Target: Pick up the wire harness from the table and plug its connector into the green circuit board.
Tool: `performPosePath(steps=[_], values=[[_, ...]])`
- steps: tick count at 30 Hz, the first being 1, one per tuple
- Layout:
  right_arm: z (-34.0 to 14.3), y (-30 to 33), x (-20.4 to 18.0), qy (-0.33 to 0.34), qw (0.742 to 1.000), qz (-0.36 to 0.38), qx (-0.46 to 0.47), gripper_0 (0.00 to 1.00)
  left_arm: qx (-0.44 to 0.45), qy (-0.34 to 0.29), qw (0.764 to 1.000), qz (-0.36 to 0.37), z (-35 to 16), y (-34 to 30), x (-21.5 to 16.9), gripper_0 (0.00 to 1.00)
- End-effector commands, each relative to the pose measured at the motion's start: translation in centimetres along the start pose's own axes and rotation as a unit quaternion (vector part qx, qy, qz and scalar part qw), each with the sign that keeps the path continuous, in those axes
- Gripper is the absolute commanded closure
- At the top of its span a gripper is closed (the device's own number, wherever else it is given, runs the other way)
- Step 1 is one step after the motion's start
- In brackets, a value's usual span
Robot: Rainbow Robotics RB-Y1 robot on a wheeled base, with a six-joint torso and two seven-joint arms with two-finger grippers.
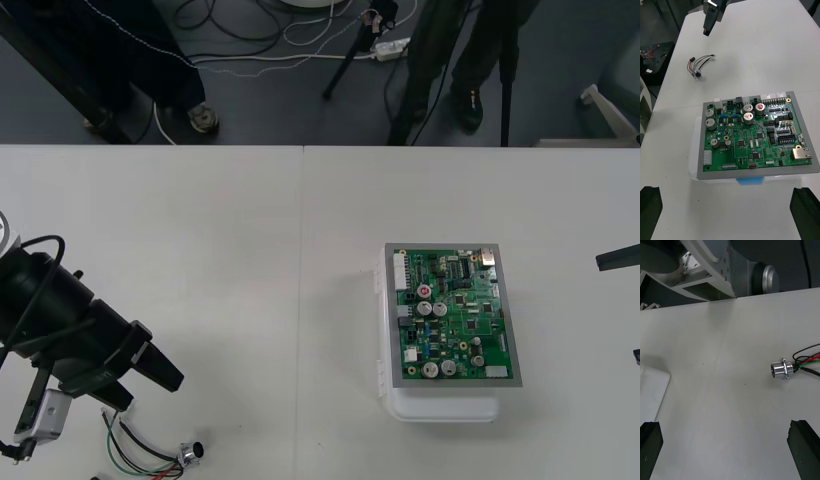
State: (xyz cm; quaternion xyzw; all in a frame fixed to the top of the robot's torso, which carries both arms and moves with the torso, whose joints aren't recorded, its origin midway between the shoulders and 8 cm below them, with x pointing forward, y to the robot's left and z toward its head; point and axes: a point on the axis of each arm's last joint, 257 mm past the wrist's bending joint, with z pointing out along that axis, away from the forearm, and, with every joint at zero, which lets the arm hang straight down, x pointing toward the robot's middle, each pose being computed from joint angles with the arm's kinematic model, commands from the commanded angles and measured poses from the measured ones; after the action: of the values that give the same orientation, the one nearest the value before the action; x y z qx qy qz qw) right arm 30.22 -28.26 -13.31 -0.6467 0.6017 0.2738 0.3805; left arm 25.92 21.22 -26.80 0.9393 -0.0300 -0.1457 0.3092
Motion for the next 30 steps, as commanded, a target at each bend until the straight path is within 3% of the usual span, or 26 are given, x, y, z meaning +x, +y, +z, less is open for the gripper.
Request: performPosePath(steps=[1, 10, 17, 30], values=[[0.2, 0.5, 0.2, -0.013, 1.000, -0.012, -0.003, 0.00, 0.027, 0.051, 0.989, 0.133, -1.8, 0.2, 2.6, 0.02], [0.8, 0.4, -0.9, -0.088, 0.996, 0.010, 0.015, 0.00, 0.049, 0.101, 0.962, 0.250, 0.1, -1.3, 3.8, 0.02], [1.0, -0.4, -2.1, -0.132, 0.990, 0.001, 0.046, 0.00, 0.060, 0.131, 0.935, 0.325, 2.8, -1.3, 2.7, 0.02], [1.9, -1.6, -4.4, -0.205, 0.976, -0.011, 0.076, 0.00, 0.120, 0.204, 0.830, 0.505, 5.0, -0.8, 3.6, 0.02]])
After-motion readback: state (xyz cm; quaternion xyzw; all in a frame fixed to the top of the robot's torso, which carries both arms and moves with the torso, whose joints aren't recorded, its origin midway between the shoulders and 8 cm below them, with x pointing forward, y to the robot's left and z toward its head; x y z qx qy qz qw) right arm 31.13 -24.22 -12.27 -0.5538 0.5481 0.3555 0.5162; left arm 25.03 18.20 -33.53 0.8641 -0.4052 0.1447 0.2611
